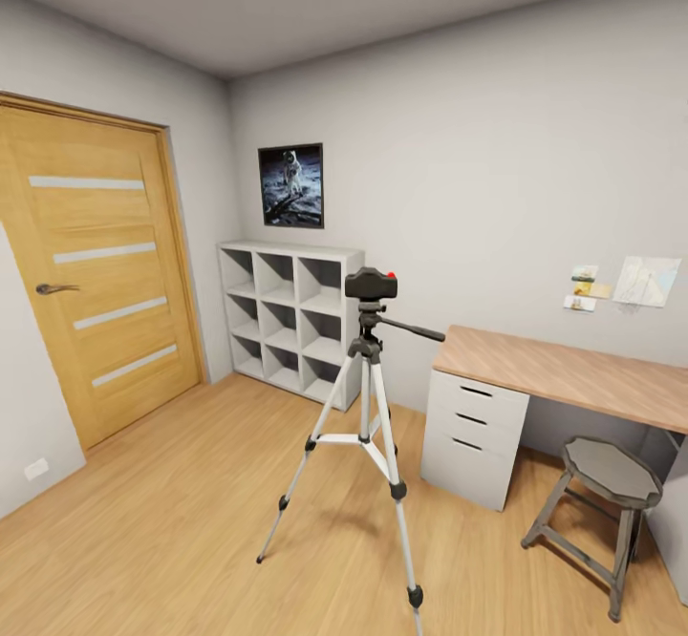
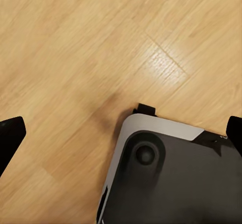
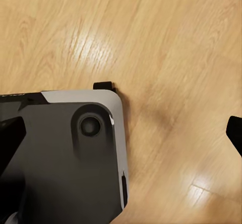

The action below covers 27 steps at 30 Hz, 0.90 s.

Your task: Attach the digital camera to the camera tripod in the bedroom.

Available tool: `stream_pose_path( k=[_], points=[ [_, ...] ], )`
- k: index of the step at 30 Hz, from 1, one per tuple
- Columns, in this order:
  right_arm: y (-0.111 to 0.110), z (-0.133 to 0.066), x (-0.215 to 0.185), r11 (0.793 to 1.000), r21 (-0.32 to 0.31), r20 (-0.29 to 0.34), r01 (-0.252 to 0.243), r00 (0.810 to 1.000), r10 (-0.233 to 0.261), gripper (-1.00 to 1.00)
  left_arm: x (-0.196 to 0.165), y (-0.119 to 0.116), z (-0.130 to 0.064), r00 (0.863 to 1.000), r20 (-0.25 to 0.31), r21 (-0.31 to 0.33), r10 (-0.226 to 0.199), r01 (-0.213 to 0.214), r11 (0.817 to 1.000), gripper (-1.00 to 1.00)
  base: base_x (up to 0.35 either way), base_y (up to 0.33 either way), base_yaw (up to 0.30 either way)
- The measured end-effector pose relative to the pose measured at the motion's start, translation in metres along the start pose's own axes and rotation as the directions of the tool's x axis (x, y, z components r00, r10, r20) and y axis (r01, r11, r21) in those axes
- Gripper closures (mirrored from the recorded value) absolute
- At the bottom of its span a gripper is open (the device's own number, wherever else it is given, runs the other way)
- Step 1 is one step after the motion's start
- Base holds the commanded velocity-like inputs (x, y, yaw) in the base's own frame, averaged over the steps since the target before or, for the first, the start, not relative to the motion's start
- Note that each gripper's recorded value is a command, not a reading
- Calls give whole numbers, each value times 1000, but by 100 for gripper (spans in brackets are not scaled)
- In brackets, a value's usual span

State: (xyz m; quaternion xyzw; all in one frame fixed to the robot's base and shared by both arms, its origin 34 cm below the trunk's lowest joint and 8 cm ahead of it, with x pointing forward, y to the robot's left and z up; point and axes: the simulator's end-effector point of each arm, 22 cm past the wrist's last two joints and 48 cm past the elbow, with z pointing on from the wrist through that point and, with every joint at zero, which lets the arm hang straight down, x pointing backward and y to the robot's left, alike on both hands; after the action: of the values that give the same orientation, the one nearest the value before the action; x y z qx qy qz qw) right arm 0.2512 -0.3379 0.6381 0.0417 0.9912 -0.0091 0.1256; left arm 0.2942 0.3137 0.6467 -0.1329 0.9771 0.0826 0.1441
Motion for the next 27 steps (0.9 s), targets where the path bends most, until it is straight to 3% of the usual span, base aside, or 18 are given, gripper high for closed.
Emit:
stream_pose_path(
  k=[27],
  points=[
    [0,-3,-18,1000,-2,45,-1,999,1,-100,-22,-8,-5,998,64,22,-3,1,1000,-100,0,0,0]
  ],
)
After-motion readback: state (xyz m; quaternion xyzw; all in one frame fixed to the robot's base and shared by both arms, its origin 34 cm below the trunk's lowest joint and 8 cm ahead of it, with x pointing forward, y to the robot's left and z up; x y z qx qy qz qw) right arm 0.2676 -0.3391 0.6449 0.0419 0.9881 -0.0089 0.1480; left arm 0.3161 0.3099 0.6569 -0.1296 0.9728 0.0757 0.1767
